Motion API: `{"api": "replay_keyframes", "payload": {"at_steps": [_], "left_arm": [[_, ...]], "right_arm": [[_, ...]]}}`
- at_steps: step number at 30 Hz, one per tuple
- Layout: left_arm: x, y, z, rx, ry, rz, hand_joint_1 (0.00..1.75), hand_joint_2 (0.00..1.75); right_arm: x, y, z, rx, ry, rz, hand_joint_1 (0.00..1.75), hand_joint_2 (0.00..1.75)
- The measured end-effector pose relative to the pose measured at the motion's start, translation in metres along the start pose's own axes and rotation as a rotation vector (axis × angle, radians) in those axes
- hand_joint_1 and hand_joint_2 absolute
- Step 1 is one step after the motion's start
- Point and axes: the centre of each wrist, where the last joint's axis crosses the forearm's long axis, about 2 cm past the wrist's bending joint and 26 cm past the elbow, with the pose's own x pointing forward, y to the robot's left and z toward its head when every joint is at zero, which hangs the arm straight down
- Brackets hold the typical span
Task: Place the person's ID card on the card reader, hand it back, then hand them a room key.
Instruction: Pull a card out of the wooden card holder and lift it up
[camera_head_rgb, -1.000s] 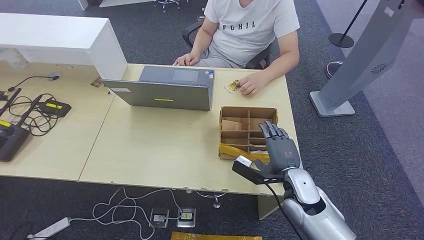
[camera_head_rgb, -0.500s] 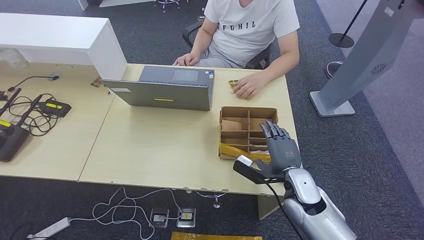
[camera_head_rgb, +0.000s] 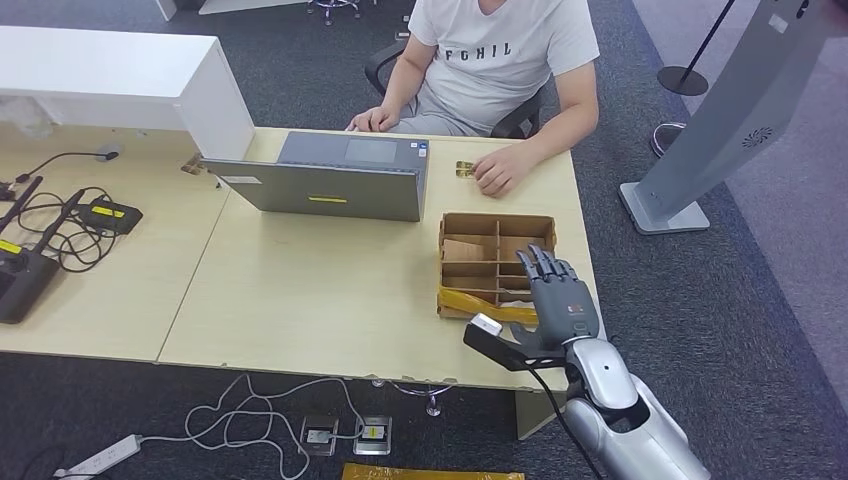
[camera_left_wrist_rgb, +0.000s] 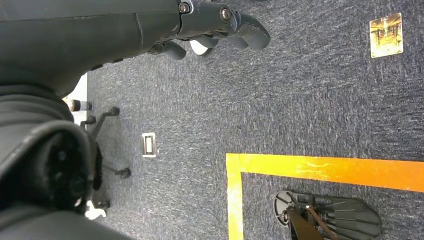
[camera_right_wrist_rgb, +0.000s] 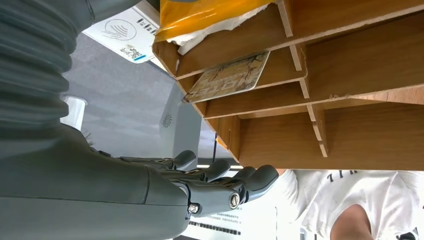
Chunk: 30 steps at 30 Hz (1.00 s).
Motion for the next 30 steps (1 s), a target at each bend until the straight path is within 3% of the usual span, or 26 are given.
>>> {"api": "replay_keyframes", "payload": {"at_steps": [19,21,23,25,30], "left_arm": [[0.0,-0.0001,0.0,-0.004,-0.005,-0.002,0.0,0.0],[0.0001,-0.0001,0.0,-0.004,-0.009,-0.003,0.0,0.0],[0.0001,0.0,0.0,-0.005,-0.012,-0.004,0.0,0.0],[0.0001,0.0,0.0,-0.006,-0.013,-0.005,0.0,0.0],[0.0001,0.0,0.0,-0.006,-0.014,-0.006,0.0,0.0]], "right_arm": [[0.0045,0.0011,0.0,0.026,0.015,-0.004,0.01,1.75],[0.0046,0.0015,-0.0003,0.027,0.02,-0.001,0.68,1.75],[0.0046,0.0019,-0.0008,0.027,0.023,0.002,1.54,1.75],[0.0051,0.0019,-0.0018,0.026,0.025,0.006,1.75,1.75],[0.0049,0.0011,-0.0065,0.023,0.024,0.019,1.75,1.75]]}}
